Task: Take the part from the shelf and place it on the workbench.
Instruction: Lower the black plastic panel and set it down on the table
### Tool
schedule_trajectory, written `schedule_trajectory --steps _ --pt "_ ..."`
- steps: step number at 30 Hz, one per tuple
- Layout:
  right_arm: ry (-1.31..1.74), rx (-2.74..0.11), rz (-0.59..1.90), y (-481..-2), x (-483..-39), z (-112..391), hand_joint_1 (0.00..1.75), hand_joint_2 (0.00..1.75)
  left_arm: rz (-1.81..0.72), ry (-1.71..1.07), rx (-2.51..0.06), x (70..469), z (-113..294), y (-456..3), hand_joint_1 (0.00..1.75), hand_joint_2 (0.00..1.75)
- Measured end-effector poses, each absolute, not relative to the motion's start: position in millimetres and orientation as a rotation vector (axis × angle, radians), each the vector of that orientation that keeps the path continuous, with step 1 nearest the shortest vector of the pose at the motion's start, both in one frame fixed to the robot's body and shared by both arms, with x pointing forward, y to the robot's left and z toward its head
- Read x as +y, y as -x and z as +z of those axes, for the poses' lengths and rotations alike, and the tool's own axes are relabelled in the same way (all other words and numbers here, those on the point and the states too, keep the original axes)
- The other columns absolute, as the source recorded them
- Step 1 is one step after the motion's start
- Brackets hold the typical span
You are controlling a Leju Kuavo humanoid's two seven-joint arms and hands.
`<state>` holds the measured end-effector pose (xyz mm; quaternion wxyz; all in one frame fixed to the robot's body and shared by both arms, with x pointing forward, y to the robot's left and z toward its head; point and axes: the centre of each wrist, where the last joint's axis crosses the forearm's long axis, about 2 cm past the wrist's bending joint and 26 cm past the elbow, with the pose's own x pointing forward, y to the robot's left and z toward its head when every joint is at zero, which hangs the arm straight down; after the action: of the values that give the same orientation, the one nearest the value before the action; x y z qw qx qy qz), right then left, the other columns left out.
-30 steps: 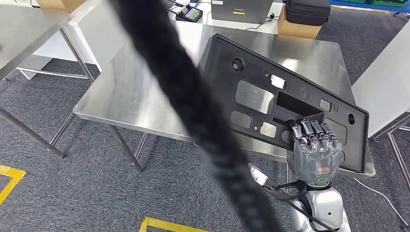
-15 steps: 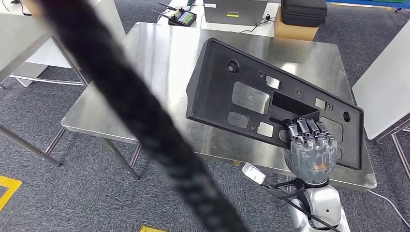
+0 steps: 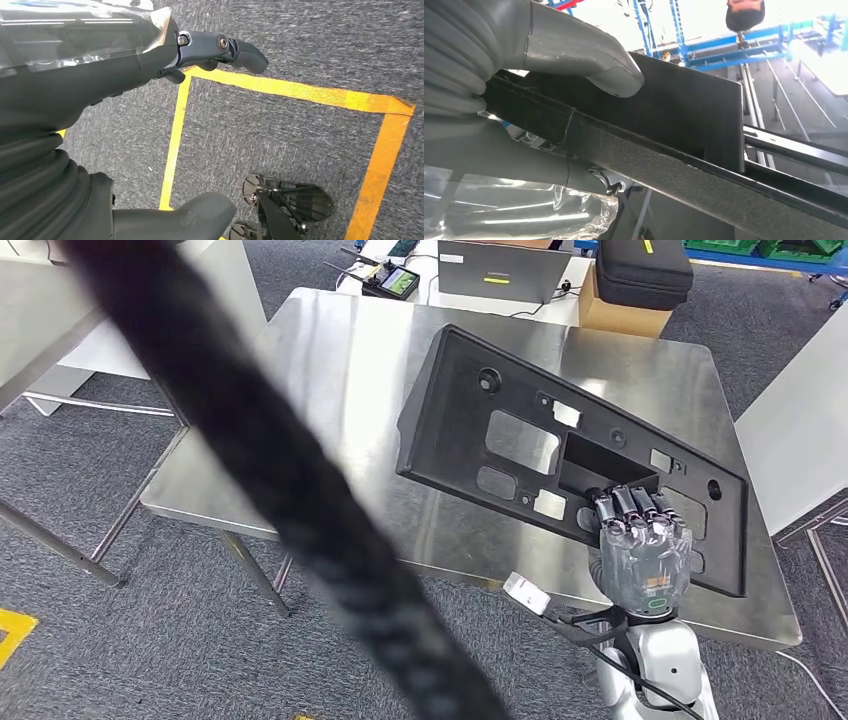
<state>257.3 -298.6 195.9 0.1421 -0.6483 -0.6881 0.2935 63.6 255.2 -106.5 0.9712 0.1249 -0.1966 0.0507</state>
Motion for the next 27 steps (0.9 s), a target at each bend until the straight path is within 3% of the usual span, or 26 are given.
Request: schedule_trajectory --steps 7,12,22,27 --pt "1.856 -1.894 0.805 -261 -305 185 1.75 1.75 0.106 -0.225 -0.452 253 -106 -64 0.00 1.75" --pt "1.807 -1.679 0.749 -282 -311 168 1.75 1.75 0.133 -0.109 -0.548 251 -107 -64 0.00 1.75" --pt "1.659 -1.437 1.086 -375 -309 136 1.75 1.75 0.181 -0.084 -0.575 256 -108 -62 0.00 1.75" --pt "1.614 -1.386 1.135 -389 -307 128 1.75 1.75 0.192 -0.087 -0.572 257 -108 -62 0.00 1.75"
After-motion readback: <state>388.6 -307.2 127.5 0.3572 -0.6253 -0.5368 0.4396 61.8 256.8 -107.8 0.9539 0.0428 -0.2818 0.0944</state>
